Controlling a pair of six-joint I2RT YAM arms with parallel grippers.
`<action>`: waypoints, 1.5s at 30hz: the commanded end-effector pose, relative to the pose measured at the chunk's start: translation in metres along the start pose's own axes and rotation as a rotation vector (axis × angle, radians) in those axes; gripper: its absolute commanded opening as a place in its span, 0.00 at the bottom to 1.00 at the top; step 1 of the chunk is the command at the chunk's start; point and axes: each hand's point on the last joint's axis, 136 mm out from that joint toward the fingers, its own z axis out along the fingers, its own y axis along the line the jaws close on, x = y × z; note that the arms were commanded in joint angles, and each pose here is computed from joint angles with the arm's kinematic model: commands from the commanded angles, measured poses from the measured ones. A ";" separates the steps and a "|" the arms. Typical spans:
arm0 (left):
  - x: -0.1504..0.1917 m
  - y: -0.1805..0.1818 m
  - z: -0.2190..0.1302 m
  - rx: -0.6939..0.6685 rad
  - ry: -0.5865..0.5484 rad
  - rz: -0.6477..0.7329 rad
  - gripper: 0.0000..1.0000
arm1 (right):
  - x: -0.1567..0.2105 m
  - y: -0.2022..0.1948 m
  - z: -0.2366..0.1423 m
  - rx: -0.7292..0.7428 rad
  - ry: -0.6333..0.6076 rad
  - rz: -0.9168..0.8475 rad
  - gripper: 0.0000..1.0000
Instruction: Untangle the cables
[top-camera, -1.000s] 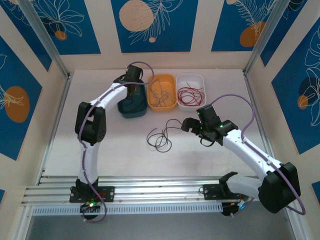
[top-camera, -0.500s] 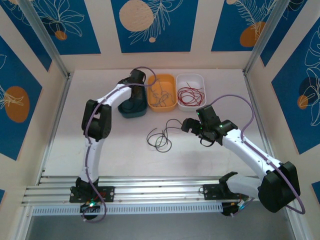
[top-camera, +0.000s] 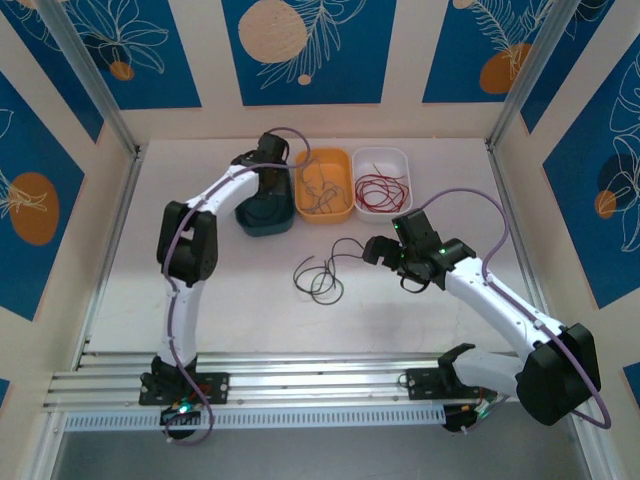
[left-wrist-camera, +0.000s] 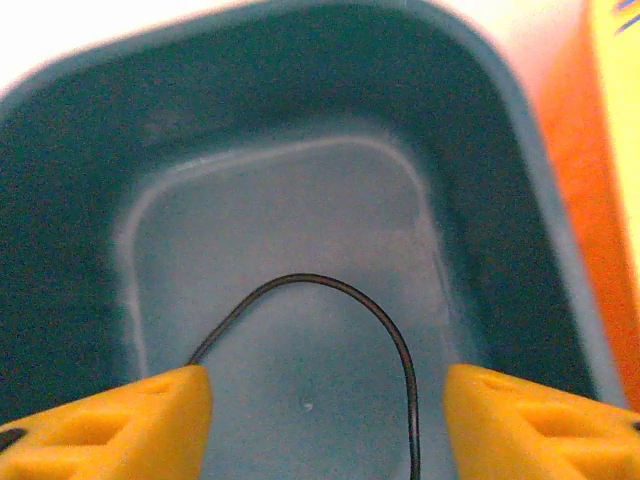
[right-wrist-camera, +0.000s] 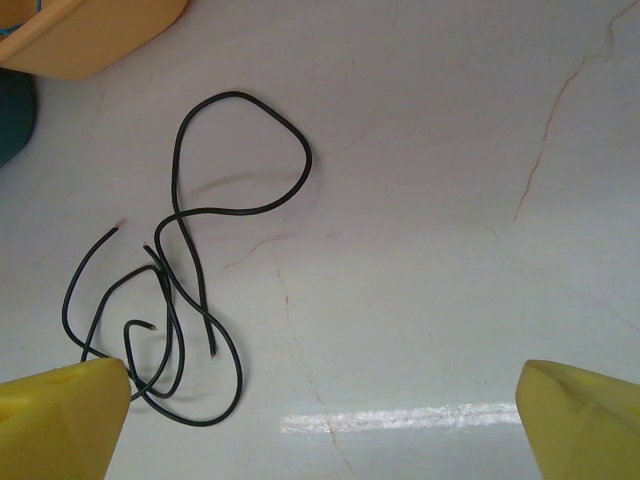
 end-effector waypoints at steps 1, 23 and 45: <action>-0.023 0.004 -0.046 0.027 -0.074 -0.027 0.69 | -0.006 0.007 -0.011 -0.013 -0.026 -0.009 0.99; 0.124 -0.035 -0.182 0.416 -0.135 -0.127 1.00 | 0.001 0.004 -0.001 0.077 -0.034 -0.029 0.99; 0.221 -0.108 -0.128 0.521 0.070 -0.025 0.84 | 0.015 0.016 0.034 0.143 0.060 -0.006 0.99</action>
